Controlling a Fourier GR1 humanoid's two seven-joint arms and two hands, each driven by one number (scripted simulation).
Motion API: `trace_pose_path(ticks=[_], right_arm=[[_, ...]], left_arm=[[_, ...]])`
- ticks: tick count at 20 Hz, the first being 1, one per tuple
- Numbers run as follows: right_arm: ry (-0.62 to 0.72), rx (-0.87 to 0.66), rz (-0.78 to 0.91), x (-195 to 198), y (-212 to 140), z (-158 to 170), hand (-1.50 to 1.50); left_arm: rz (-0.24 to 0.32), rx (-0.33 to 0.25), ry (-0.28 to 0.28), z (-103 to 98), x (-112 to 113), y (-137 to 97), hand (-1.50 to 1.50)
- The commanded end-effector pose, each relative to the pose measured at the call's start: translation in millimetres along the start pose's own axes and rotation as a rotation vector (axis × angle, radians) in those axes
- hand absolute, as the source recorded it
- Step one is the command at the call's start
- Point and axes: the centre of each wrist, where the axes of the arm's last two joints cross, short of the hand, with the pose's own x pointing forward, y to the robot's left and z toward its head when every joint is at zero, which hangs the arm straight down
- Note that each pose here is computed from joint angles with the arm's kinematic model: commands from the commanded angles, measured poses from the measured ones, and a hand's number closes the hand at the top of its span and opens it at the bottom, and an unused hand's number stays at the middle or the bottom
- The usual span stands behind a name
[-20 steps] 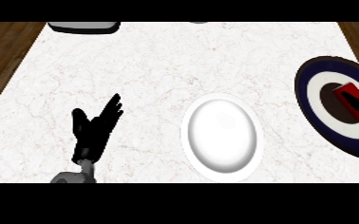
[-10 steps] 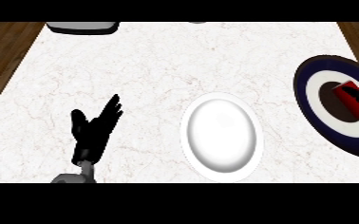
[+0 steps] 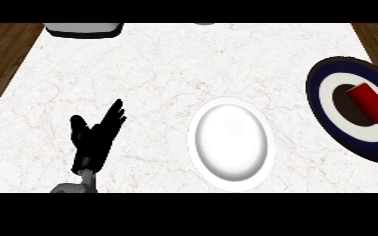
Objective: Pick the can from the plate and place it in the plate
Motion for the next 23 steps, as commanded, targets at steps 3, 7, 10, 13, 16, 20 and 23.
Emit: trace_pose_path(ticks=[3,7,10,13,16,20,23], right_arm=[[-0.007,0.129,-0.095,-6.1,-51.2,43.5,-1.50],[0.005,0.210,-0.086,-9.1,-65.6,62.5,-1.50],[0.010,0.207,-0.021,-12.0,-74.9,77.6,-1.50],[-0.001,0.240,0.020,-14.7,-79.4,89.1,-1.50],[0.007,0.255,0.040,-21.7,-81.3,105.5,-1.50],[0.015,0.244,0.075,-21.8,-95.1,126.1,-1.50],[0.043,0.242,0.086,-25.7,-85.9,120.5,-1.50]], left_arm=[[0.007,0.034,0.005,3.9,-10.2,13.3,0.00],[0.020,0.020,0.021,1.7,-9.5,8.7,0.00],[0.019,0.025,0.023,5.6,-5.3,9.8,0.00],[0.036,0.028,0.001,1.4,-4.2,9.5,0.00],[0.007,0.021,0.014,2.4,-9.6,10.2,0.00],[0.027,0.039,0.015,1.5,-13.3,13.7,0.00],[0.010,0.010,0.015,15.2,-12.6,11.7,0.00]])
